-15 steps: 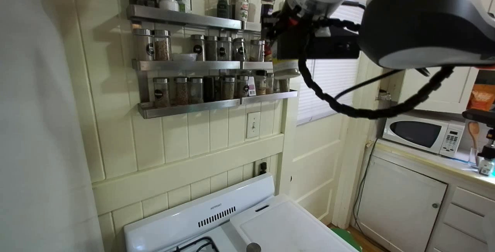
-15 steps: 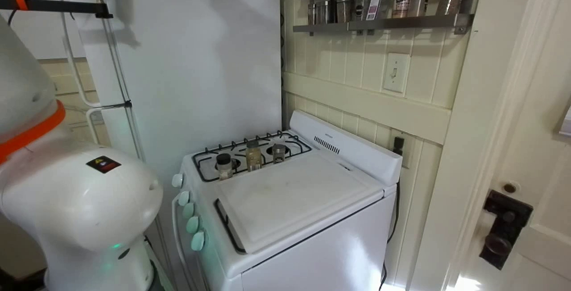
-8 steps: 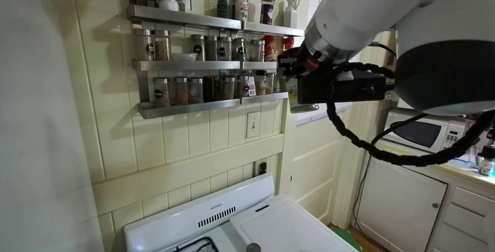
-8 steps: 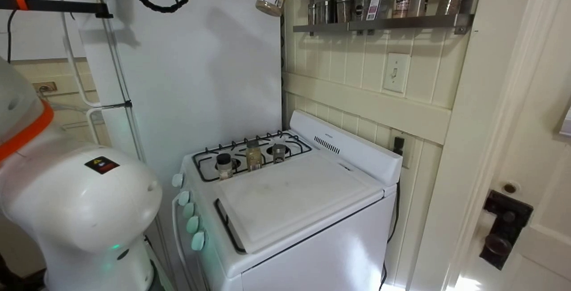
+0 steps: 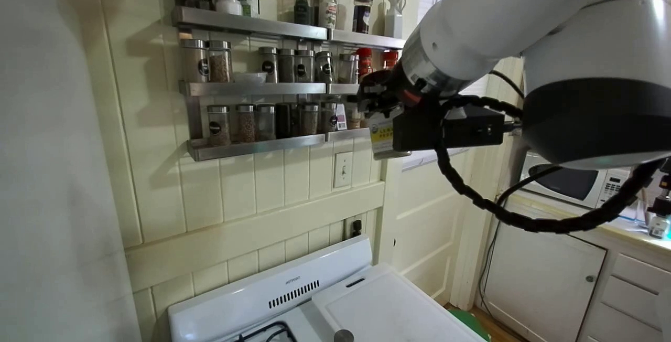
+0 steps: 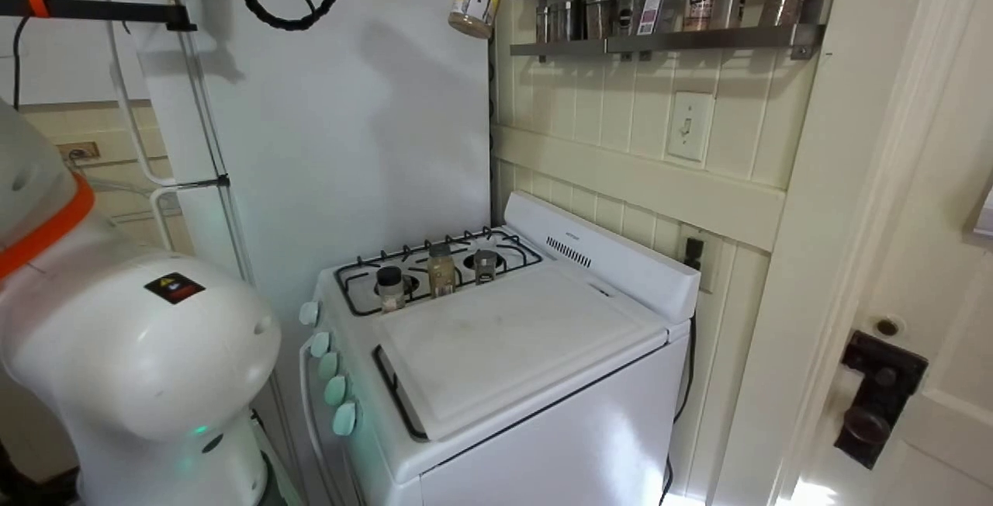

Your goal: Remove one bottle from the top shelf

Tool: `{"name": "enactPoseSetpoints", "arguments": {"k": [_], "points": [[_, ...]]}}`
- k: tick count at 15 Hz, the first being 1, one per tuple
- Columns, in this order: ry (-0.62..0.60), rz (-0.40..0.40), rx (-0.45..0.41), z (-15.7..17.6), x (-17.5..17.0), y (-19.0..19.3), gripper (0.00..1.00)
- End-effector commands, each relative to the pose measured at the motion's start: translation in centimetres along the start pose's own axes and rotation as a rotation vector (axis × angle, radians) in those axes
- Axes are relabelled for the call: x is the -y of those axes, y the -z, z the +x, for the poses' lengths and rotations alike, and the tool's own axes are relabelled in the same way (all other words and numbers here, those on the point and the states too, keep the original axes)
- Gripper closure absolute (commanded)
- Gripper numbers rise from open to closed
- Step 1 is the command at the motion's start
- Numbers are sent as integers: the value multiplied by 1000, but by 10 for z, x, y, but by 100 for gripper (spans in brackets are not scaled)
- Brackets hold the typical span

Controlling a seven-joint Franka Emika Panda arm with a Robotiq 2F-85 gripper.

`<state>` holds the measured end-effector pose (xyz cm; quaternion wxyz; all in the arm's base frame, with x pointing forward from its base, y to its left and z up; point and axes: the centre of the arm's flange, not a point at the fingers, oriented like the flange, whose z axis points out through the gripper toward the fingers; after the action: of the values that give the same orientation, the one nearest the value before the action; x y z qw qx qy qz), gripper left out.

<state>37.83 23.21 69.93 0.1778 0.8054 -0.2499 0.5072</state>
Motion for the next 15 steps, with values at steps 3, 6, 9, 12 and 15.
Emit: {"name": "enactPoseSetpoints", "arguments": {"k": [3, 6, 9, 12, 15], "points": [[91, 203, -22, -72, -45, -48, 57], [91, 199, -21, -113, -75, -78, 57], [46, 138, -50, -160, -104, -118, 57], [46, 76, -83, -209, -133, -165, 57], [56, 39, -115, -243, -147, -199, 57]]}}
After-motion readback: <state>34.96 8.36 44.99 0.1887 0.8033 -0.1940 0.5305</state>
